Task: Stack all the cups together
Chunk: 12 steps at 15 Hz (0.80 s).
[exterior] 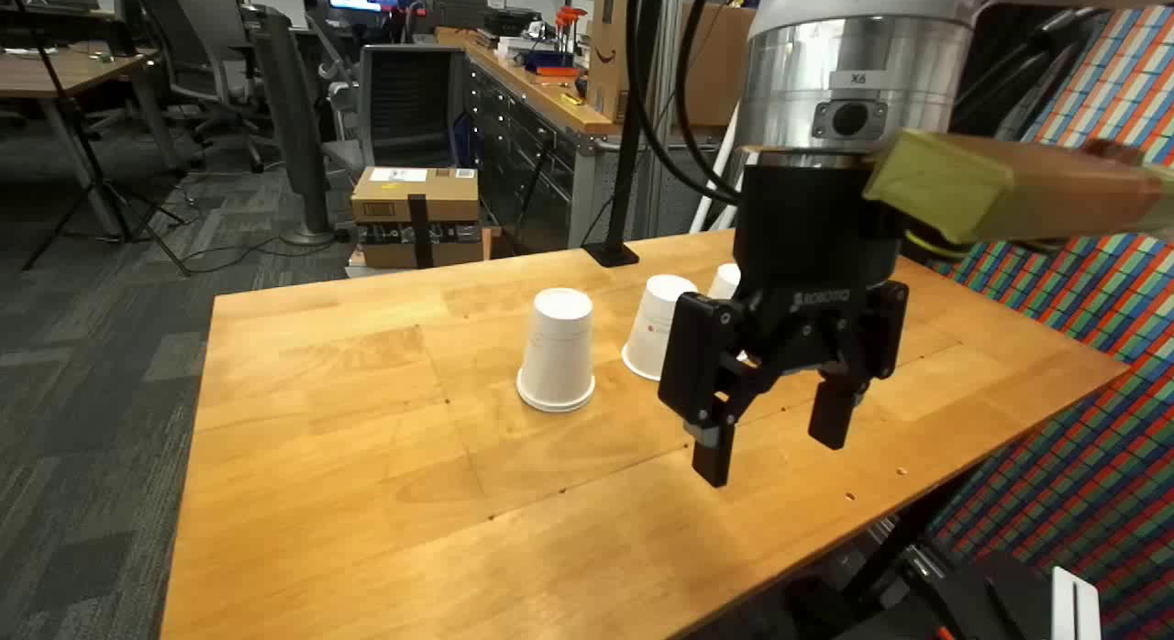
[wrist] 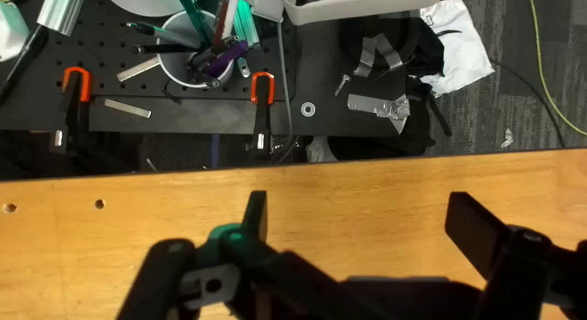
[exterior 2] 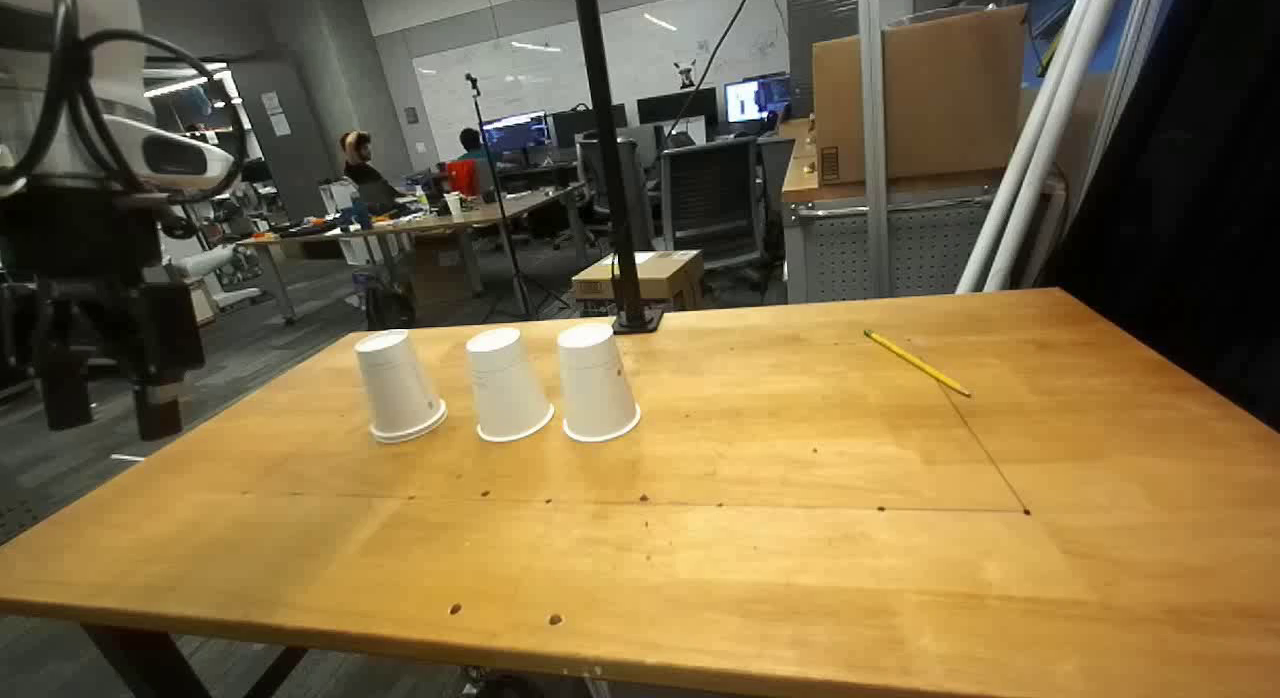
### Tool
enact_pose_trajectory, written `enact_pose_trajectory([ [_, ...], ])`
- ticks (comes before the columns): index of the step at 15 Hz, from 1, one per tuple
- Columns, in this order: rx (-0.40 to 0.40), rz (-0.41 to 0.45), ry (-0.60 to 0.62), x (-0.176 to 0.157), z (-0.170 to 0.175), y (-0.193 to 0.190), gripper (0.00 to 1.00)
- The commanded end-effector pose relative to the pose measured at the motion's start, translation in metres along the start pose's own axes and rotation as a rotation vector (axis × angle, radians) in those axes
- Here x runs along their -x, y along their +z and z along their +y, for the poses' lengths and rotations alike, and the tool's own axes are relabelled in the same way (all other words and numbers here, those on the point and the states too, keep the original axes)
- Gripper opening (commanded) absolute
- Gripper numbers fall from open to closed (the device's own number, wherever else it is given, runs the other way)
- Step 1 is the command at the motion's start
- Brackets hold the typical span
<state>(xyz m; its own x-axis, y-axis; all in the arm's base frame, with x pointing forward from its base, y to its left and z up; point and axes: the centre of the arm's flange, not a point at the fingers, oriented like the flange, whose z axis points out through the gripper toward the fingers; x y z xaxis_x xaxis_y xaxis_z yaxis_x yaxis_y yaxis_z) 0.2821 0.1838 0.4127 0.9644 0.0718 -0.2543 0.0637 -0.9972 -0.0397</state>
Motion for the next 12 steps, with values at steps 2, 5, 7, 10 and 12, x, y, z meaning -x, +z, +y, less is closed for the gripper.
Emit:
enact_pose_trajectory([
  [2,-0.002,0.006,-0.001,-0.0002,-0.0008,-0.0026,1.00],
  [5,-0.003,0.010,-0.002,-0.0001,-0.0011,-0.0040,1.00],
  [7,-0.003,0.010,-0.002,0.0000,-0.0011,-0.0041,1.00],
  [10,-0.003,0.010,-0.002,0.0000,-0.0011,-0.0041,1.00],
  [12,-0.003,0.010,-0.002,0.0000,-0.0011,-0.0041,1.00],
])
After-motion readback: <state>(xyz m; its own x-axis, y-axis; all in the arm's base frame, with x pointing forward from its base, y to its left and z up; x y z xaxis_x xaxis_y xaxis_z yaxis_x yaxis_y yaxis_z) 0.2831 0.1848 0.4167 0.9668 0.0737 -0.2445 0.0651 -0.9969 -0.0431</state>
